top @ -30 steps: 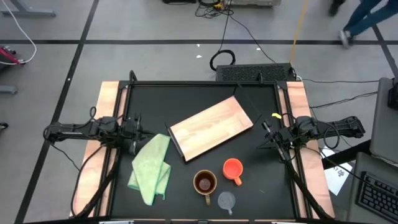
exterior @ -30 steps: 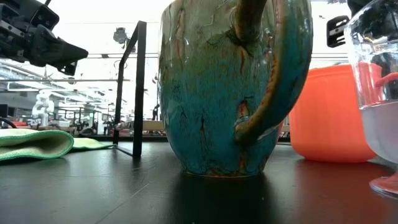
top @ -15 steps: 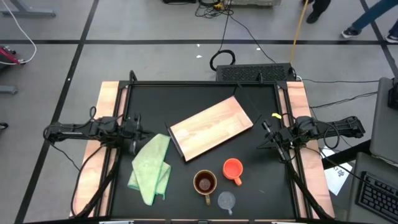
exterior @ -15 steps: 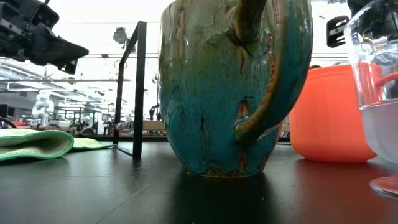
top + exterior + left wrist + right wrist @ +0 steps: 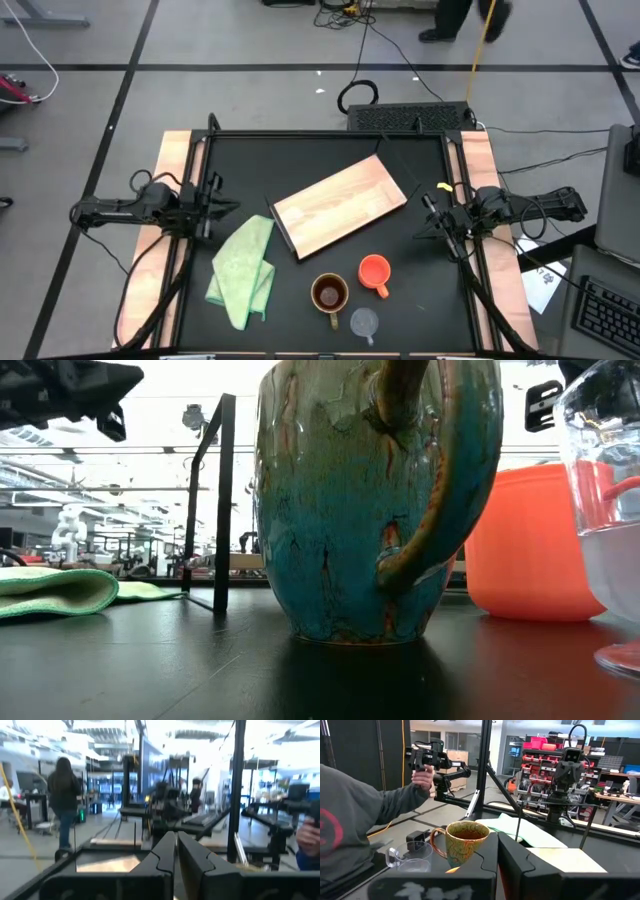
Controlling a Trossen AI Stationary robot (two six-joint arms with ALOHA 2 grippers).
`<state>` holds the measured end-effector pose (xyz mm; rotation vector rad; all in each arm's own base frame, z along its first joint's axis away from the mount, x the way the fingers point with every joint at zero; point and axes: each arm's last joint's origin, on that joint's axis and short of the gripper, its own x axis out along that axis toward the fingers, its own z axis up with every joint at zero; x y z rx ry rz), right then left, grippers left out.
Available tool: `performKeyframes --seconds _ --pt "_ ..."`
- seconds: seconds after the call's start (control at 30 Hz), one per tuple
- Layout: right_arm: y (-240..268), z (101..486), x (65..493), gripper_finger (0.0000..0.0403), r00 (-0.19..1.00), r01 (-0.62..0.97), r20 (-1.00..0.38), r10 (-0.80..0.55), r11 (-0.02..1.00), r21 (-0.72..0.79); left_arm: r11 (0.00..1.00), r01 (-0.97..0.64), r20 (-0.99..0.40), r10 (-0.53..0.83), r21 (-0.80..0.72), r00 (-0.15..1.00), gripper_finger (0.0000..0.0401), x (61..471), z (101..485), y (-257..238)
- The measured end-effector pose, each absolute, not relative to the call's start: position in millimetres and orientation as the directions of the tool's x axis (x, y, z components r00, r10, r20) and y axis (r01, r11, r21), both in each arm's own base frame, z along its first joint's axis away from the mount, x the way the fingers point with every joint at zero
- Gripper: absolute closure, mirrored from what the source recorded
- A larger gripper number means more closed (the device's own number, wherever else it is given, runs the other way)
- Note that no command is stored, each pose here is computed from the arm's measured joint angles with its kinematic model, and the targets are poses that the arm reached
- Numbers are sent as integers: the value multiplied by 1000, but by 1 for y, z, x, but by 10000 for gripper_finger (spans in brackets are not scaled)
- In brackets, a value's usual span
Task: Stack small to large cups/mugs on shelf
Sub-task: Put the green patterned mug on the shelf
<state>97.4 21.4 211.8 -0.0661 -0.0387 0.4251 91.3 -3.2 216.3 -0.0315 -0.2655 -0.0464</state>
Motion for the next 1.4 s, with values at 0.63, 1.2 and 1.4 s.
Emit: performKeyframes --seconds 0.63,1.2,1.4 --pt "21 212 97 403 910 -411 23 413 909 -76 994 -25 288 56 -109 956 378 91 219 0" --pt "21 212 97 403 912 -407 23 410 910 -79 993 107 168 -96 -58 981 400 118 241 -13" --pt "21 212 97 403 912 -407 23 410 910 -80 993 121 101 -121 12 987 400 144 281 -23"
